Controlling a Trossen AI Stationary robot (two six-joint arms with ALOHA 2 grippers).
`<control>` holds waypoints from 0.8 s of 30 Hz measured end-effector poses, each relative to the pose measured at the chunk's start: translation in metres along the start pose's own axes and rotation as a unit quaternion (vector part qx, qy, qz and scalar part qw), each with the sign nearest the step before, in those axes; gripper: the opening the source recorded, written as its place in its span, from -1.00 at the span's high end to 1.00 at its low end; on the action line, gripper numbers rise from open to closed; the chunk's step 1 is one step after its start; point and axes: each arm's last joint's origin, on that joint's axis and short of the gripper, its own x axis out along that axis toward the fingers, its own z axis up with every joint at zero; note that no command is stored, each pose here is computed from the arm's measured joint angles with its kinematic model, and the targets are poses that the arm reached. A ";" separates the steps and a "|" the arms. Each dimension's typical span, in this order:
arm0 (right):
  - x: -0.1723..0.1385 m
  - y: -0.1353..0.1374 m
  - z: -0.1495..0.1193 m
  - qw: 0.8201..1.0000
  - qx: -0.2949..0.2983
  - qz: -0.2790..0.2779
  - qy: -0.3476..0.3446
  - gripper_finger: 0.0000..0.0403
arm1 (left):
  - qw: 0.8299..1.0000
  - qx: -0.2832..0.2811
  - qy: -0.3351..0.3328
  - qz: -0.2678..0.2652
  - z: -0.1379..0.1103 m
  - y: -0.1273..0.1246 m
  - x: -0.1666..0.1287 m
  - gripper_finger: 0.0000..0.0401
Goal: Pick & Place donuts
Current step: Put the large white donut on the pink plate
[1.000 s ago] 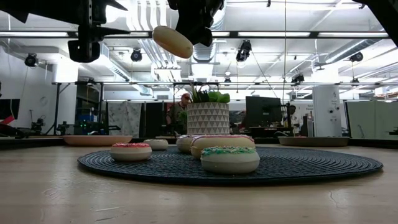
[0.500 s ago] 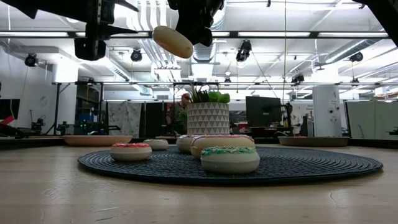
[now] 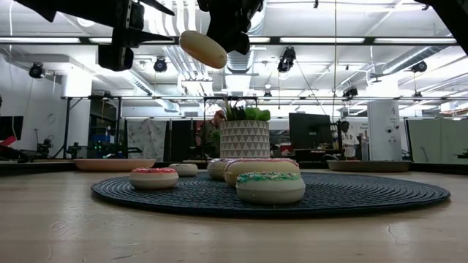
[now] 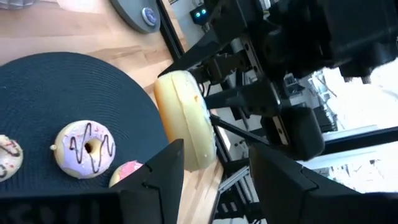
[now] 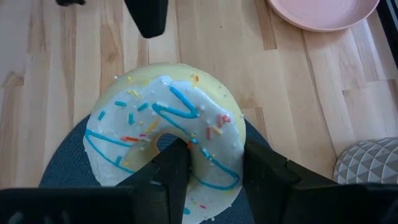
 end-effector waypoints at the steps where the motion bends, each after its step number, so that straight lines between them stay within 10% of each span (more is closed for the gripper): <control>1: 0.000 0.000 0.000 1.000 0.000 0.000 0.000 0.39 | 1.000 -0.003 -0.001 -0.002 0.000 0.000 0.000 0.23; 24: -0.013 0.000 0.001 1.000 -0.004 0.000 -0.013 0.39 | 0.998 -0.003 0.059 0.026 0.011 -0.016 0.027 -0.15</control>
